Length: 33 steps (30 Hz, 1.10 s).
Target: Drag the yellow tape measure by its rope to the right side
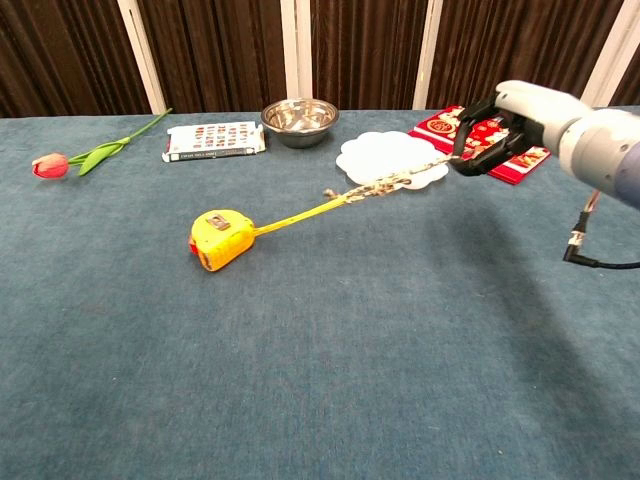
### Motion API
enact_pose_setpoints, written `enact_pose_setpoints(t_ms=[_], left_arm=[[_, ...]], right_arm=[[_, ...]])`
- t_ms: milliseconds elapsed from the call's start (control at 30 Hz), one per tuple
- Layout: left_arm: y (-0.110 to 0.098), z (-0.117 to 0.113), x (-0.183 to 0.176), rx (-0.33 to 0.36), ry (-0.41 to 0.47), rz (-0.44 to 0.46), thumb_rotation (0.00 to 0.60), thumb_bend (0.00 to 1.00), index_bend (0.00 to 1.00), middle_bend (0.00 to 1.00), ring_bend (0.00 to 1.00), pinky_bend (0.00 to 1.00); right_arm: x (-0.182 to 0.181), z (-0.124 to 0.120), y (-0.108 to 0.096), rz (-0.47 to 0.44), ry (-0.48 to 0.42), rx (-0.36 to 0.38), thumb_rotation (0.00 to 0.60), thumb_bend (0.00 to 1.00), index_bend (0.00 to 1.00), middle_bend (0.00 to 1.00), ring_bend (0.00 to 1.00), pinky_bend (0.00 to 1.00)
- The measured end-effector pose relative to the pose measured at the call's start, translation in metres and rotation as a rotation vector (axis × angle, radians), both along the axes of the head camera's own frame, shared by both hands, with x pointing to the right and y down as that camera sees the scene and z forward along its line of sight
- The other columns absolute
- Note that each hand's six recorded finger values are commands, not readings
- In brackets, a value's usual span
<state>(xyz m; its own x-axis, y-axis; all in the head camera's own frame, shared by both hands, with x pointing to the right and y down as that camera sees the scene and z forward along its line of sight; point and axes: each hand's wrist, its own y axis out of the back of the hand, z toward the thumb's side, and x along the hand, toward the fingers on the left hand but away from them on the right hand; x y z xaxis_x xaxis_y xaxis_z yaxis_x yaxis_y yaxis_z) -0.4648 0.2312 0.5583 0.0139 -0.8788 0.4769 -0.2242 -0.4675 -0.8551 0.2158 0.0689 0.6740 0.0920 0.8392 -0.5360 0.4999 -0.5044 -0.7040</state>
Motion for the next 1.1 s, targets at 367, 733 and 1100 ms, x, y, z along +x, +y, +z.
enact_pose_setpoints(t_ms=[367, 733, 1100], left_arm=[[0.001, -0.004, 0.001, 0.012, 0.001, 0.007, 0.600, 0.00, 0.00, 0.00, 0.00, 0.00], [0.002, -0.005, 0.003, 0.016, 0.000, 0.014, 0.600, 0.00, 0.00, 0.00, 0.00, 0.00], [0.002, -0.006, 0.002, 0.024, -0.005, 0.011, 0.600, 0.00, 0.00, 0.00, 0.00, 0.00]], right_arm=[[0.054, -0.023, -0.011, 0.065, 0.073, 0.038, 0.600, 0.45, 0.62, 0.15, 0.00, 0.00], [0.117, -0.044, -0.015, 0.163, 0.139, 0.051, 0.600, 0.45, 0.63, 0.15, 0.00, 0.00], [0.197, -0.067, -0.023, 0.278, 0.263, 0.087, 0.600, 0.46, 0.63, 0.15, 0.00, 0.00]])
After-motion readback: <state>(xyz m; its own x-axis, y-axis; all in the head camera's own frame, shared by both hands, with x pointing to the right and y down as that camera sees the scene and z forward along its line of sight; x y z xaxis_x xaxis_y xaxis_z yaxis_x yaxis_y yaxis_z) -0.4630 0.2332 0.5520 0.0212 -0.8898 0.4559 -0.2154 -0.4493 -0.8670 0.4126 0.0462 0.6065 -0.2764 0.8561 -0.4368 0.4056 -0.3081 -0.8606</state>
